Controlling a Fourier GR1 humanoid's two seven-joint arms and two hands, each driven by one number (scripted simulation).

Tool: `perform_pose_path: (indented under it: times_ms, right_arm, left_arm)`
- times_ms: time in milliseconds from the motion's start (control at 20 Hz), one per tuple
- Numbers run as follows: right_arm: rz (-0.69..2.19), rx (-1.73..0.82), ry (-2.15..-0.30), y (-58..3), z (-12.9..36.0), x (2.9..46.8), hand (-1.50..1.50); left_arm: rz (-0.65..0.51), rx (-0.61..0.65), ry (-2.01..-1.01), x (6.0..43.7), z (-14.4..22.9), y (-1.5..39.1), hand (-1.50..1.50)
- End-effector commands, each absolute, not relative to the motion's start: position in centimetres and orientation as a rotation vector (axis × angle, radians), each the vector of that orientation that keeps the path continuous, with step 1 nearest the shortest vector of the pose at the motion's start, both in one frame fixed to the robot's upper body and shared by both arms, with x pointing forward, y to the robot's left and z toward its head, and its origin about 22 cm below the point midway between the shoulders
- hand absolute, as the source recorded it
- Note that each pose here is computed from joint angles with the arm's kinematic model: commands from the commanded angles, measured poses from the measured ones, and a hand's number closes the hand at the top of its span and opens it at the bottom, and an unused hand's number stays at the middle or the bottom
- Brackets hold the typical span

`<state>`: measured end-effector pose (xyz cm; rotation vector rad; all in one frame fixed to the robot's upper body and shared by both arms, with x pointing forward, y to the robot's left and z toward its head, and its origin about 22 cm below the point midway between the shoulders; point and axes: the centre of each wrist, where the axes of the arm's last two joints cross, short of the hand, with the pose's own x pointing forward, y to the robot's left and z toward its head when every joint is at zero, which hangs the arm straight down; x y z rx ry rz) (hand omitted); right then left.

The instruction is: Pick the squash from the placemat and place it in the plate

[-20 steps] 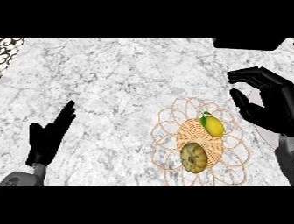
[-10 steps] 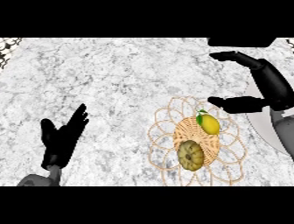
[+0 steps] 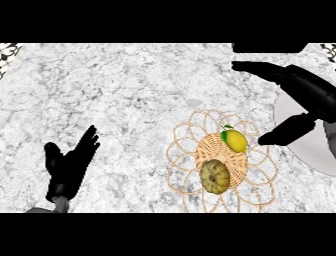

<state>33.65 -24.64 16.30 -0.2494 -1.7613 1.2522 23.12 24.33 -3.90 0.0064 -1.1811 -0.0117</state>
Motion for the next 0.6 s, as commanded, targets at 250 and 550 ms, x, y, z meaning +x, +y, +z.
perform_pose_path:
  times_ms: [250,550]
  right_arm:
    - [1.646,-0.398,-1.442,-19.5,17.9,30.8,-1.50]
    - [1.679,-0.437,-1.379,-14.5,14.9,27.7,-1.50]
  left_arm:
    - [-0.002,0.016,-1.192,23.2,-3.4,22.4,0.00]
    - [-0.014,0.014,-1.189,23.3,-2.5,23.6,0.00]
